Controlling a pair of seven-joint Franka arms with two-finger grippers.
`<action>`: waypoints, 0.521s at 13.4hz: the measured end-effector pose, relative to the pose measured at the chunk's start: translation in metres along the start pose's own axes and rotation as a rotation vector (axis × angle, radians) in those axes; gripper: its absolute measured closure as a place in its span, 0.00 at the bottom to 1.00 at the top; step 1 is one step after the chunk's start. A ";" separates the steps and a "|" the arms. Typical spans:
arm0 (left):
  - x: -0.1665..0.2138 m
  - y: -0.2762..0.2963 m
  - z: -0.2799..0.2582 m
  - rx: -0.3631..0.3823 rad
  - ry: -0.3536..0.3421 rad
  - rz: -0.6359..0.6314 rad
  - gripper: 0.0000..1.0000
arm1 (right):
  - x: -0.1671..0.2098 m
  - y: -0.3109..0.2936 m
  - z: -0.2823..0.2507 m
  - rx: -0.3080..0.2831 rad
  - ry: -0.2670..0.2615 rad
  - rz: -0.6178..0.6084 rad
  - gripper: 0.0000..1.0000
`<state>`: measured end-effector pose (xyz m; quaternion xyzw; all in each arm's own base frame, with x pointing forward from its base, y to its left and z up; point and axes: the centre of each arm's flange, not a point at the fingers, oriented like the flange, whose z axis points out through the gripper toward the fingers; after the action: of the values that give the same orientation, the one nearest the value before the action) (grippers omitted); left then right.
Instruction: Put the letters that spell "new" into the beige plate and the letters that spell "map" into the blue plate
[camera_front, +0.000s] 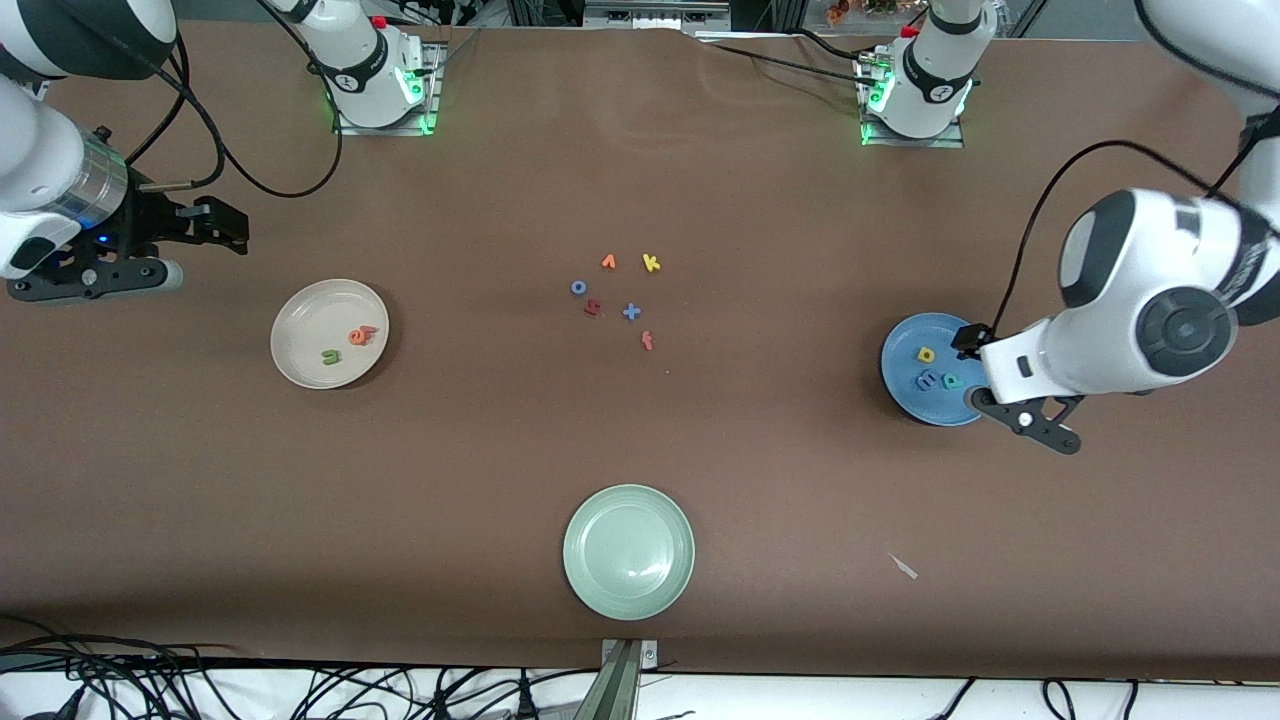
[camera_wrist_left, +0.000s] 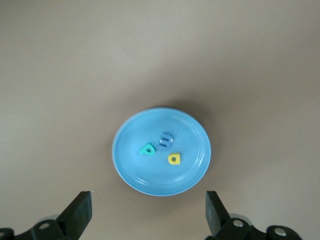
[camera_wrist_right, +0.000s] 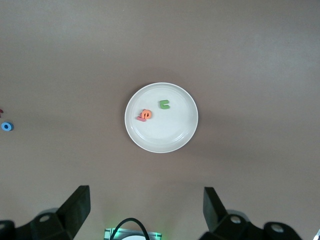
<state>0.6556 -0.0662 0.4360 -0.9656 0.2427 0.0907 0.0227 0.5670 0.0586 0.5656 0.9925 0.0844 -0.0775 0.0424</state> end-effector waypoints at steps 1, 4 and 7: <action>-0.001 -0.005 -0.025 0.014 0.039 -0.011 0.00 | 0.000 0.000 0.000 0.000 0.000 0.000 0.00; -0.007 -0.016 -0.083 0.052 0.134 -0.041 0.00 | 0.000 0.000 0.000 0.000 0.000 0.000 0.00; -0.017 -0.014 -0.113 0.028 0.189 -0.138 0.00 | 0.000 0.000 0.000 0.000 0.000 0.000 0.00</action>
<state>0.6661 -0.0563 0.5497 -0.9838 0.1780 -0.0058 0.0197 0.5669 0.0586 0.5657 0.9925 0.0844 -0.0775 0.0424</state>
